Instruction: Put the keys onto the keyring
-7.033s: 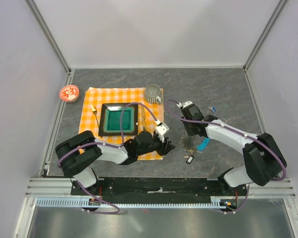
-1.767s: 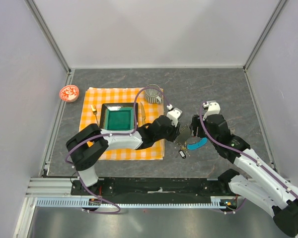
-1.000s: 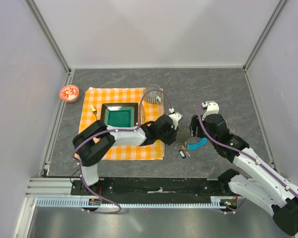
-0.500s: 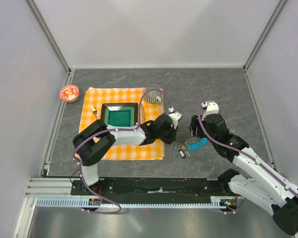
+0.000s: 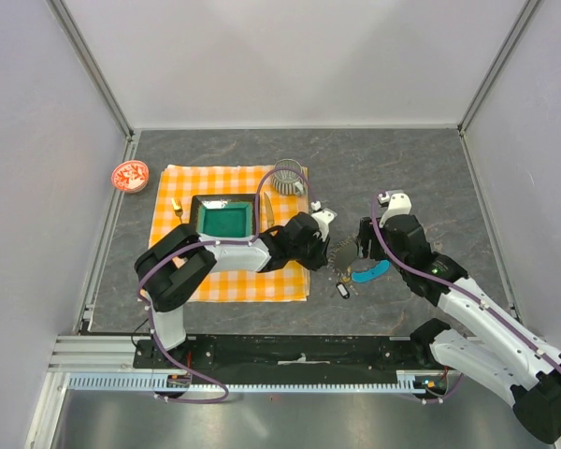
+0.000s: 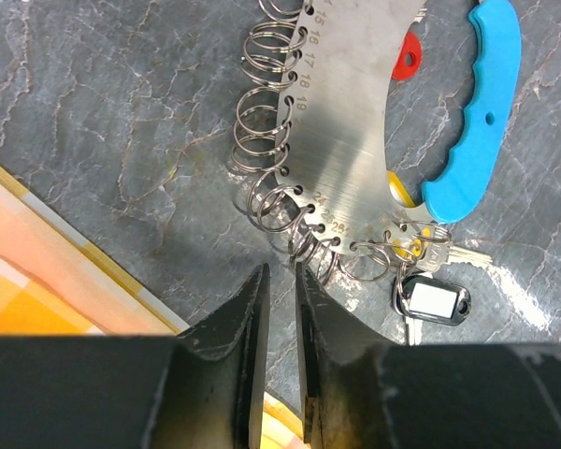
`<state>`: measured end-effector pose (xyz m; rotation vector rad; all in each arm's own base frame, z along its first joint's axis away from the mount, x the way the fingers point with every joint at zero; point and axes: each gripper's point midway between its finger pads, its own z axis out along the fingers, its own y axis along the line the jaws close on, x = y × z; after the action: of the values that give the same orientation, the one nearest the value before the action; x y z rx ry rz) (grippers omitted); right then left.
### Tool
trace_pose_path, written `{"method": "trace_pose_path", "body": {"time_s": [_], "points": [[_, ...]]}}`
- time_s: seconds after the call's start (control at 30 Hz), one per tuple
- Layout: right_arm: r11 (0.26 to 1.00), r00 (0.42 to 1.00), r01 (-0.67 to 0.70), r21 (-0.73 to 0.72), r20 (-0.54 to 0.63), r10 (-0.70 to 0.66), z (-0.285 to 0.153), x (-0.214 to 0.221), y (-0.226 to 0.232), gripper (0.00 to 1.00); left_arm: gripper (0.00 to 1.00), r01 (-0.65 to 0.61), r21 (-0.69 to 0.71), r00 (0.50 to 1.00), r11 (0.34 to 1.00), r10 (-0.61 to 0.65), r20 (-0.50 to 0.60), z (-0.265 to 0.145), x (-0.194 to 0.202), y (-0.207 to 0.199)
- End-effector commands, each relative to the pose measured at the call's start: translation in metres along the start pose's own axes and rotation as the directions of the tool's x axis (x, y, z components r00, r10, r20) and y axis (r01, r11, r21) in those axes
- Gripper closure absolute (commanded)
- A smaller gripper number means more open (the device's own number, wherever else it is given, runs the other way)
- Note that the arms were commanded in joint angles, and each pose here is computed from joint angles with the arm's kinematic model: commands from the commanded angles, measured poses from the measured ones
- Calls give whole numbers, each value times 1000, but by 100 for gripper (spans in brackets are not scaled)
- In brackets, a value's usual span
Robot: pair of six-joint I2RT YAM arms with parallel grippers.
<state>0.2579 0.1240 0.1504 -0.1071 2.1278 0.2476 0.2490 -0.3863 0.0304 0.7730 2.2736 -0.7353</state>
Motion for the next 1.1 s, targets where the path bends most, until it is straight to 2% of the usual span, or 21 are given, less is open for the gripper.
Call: {"method": "trace_pose_path", "body": {"time_s": [0.0,0.23,0.63,0.93,1.07], "points": [[1000,1000,-1,-19,26,1,2,-8,4,27,76,4,68,999,998,-7,48,-4,-18,-16],[1000,1000,-1,-20,25,2,2,-8,4,27,73,-5,86,999,996,2,44,-3,-17,-19],[1000,1000,0,-22,28,0,2,-8,5,27,73,-7,74,1000,997,6,10,11,-4,-17],[1000,1000,0,-21,31,1,1,-9,4,27,85,-15,85,1000,996,14,4,9,-1,-22],[1000,999,-1,-23,35,2,0,-9,4,27,87,-16,89,1000,996,15,8,11,-2,-23]]}}
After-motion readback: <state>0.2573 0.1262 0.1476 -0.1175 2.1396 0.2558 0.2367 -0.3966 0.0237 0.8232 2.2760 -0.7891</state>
